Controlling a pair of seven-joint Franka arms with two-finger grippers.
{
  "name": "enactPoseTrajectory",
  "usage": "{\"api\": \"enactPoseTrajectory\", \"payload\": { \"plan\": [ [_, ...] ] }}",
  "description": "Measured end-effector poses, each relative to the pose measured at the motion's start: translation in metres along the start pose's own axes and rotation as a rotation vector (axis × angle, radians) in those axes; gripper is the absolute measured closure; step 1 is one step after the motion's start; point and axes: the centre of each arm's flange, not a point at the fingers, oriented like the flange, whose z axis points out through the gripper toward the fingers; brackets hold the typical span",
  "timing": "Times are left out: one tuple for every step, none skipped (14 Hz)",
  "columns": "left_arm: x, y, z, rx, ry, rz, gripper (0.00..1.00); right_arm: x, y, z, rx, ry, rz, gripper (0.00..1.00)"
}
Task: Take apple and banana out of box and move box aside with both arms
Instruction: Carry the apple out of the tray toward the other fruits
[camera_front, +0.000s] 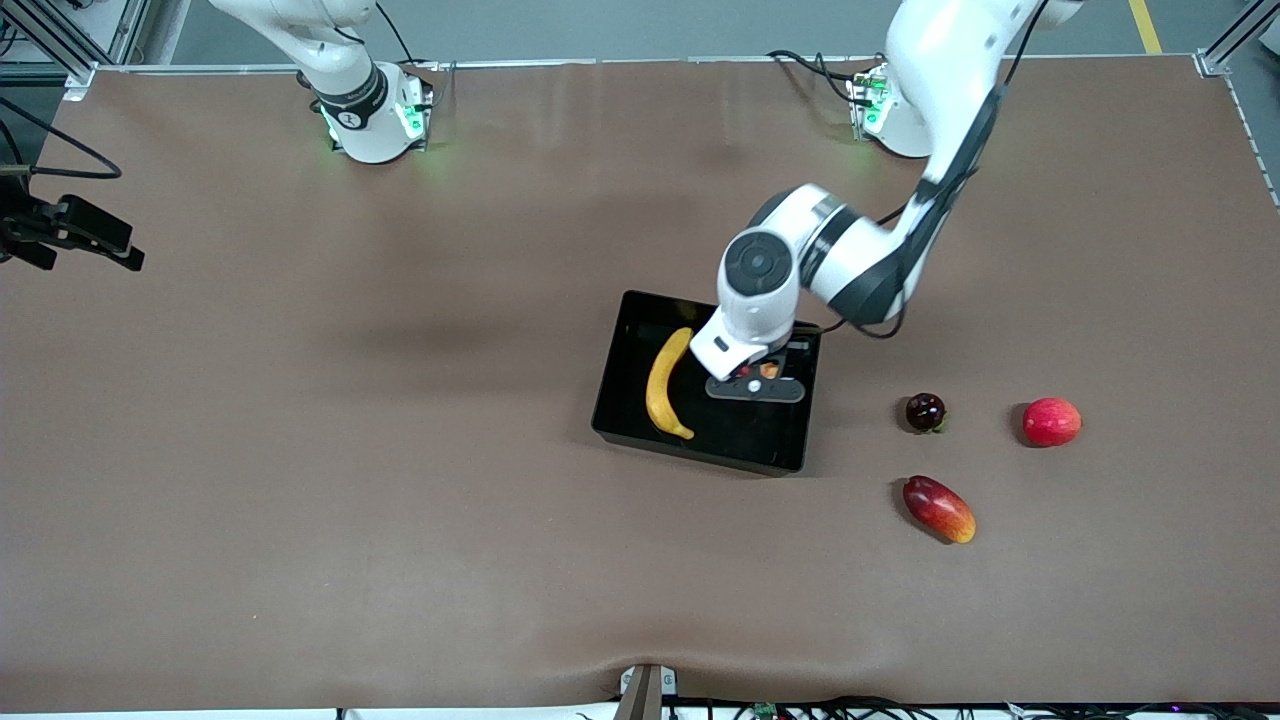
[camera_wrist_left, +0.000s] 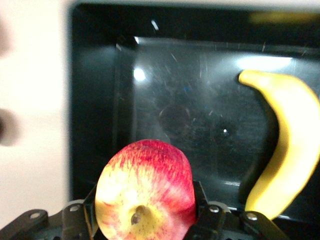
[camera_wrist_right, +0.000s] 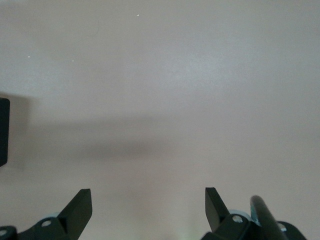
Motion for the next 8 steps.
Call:
{"api": "enactPoseTrajectory", "payload": {
  "plan": [
    [0.005,-0.019,-0.026,-0.002,0.024,0.020,0.30,0.000,0.000,0.000,0.000,0.000,0.000,0.00],
    [0.012,-0.045,-0.048,-0.001,0.043,0.060,0.30,0.000,0.000,0.000,0.000,0.000,0.000,0.00],
    [0.020,-0.076,-0.063,-0.004,0.054,0.096,0.30,0.000,0.000,0.000,0.000,0.000,0.000,0.00],
    [0.029,-0.111,-0.072,-0.012,0.054,0.123,0.30,0.000,0.000,0.000,0.000,0.000,0.000,0.00],
    [0.037,-0.146,-0.073,-0.016,0.045,0.143,0.30,0.000,0.000,0.000,0.000,0.000,0.000,0.00],
    [0.044,-0.180,-0.068,-0.018,0.032,0.163,0.30,0.000,0.000,0.000,0.000,0.000,0.000,0.00],
    [0.049,-0.210,-0.060,-0.018,0.019,0.181,0.30,0.000,0.000,0.000,0.000,0.000,0.000,0.00],
    [0.052,-0.234,-0.050,-0.019,0.004,0.198,0.30,0.000,0.000,0.000,0.000,0.000,0.000,0.00]
  ]
}}
